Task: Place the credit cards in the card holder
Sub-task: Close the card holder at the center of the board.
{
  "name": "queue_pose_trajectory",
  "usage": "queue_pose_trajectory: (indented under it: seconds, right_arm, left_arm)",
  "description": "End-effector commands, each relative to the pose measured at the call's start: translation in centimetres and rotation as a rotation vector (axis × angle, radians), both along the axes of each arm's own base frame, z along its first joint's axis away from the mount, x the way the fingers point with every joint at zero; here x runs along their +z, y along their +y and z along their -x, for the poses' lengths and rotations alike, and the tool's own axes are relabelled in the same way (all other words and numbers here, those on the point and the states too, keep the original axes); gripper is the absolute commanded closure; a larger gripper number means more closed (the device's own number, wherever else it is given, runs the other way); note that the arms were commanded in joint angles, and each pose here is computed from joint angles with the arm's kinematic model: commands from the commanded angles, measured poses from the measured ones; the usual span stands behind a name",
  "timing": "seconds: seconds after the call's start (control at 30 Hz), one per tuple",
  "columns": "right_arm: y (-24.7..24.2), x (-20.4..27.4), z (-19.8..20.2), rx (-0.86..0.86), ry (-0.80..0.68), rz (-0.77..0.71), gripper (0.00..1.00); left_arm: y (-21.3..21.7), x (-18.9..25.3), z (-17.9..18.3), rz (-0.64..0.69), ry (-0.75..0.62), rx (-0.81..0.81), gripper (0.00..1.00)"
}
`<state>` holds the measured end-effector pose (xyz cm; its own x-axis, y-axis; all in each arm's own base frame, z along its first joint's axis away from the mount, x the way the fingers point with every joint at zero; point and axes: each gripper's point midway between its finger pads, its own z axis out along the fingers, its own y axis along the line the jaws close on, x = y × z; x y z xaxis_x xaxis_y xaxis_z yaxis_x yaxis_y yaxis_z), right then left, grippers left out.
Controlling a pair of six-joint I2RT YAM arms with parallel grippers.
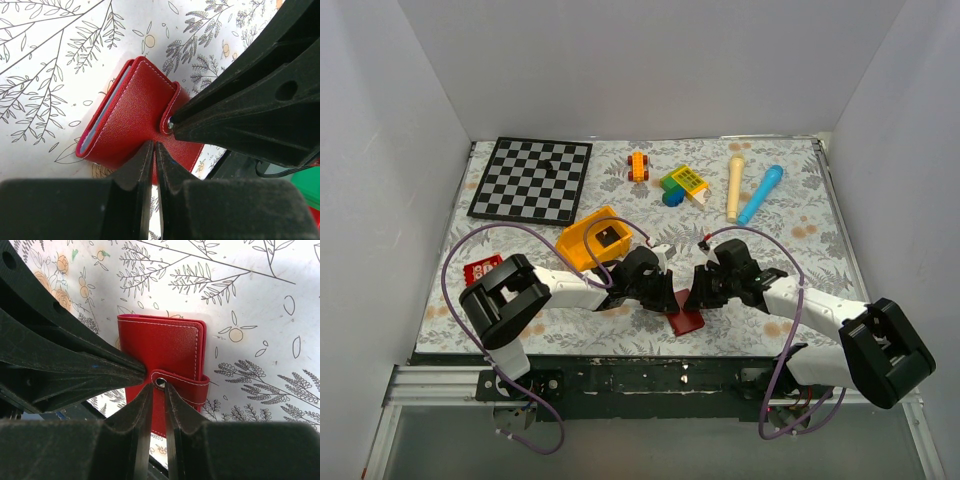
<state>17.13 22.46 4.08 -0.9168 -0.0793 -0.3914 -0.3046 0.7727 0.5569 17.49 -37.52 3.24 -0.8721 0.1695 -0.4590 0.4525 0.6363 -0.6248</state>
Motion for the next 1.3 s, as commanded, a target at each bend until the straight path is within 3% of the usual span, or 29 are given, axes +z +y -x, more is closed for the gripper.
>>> queue_pose_trajectory:
  seconds: [0.0, 1.27]
  right_arm:
    - [0.5, 1.1, -0.8, 0.020, -0.042, 0.007, 0.77]
    - [-0.3, 1.9, -1.5, 0.003, -0.103, 0.084, 0.77]
  left_arm:
    - [0.5, -1.2, 0.6, -0.035, 0.019, -0.014, 0.94]
    - [0.4, -1.4, 0.8, -0.030, 0.025, -0.016, 0.94]
